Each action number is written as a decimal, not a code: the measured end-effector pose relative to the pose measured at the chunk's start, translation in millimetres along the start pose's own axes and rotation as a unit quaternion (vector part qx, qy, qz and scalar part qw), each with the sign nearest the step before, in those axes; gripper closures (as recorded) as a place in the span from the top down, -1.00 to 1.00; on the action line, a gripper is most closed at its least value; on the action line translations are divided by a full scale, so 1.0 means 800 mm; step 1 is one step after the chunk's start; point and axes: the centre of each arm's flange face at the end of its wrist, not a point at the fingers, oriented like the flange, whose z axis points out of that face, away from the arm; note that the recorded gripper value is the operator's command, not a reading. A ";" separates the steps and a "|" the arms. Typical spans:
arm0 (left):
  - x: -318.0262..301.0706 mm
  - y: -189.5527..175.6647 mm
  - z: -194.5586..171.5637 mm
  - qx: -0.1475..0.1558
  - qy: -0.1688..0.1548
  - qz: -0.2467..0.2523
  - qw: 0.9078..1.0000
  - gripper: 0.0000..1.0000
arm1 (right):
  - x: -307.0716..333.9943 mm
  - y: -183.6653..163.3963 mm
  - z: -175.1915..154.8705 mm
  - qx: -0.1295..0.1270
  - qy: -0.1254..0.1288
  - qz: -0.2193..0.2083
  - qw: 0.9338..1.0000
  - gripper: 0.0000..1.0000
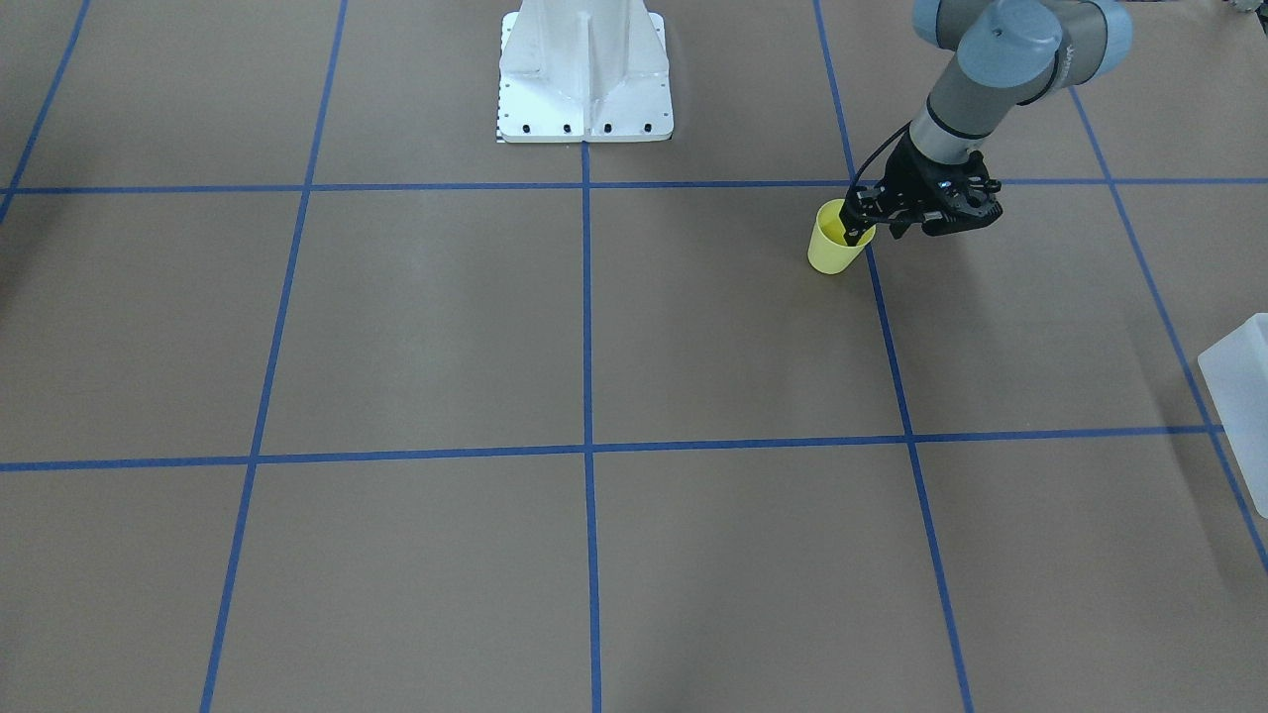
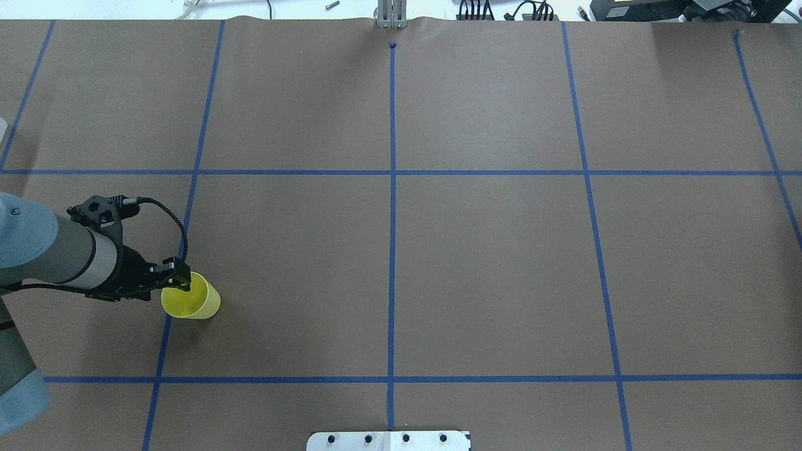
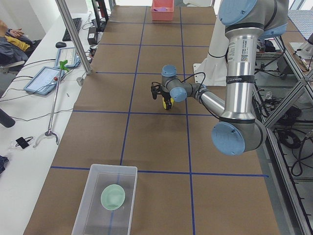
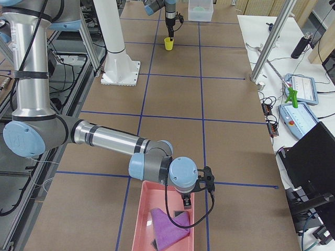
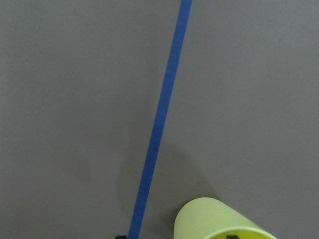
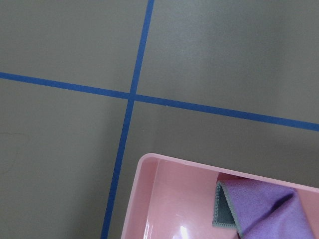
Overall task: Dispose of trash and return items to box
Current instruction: 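Reach the left gripper to the yellow cup and grasp it, then lift the yellow cup into the clear bin while the right arm returns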
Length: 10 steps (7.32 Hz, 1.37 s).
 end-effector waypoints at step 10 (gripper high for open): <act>-0.107 -0.138 -0.149 0.008 0.068 0.033 0.997 -1.00 | -0.233 -0.087 0.014 -0.001 -0.030 0.064 0.997 1.00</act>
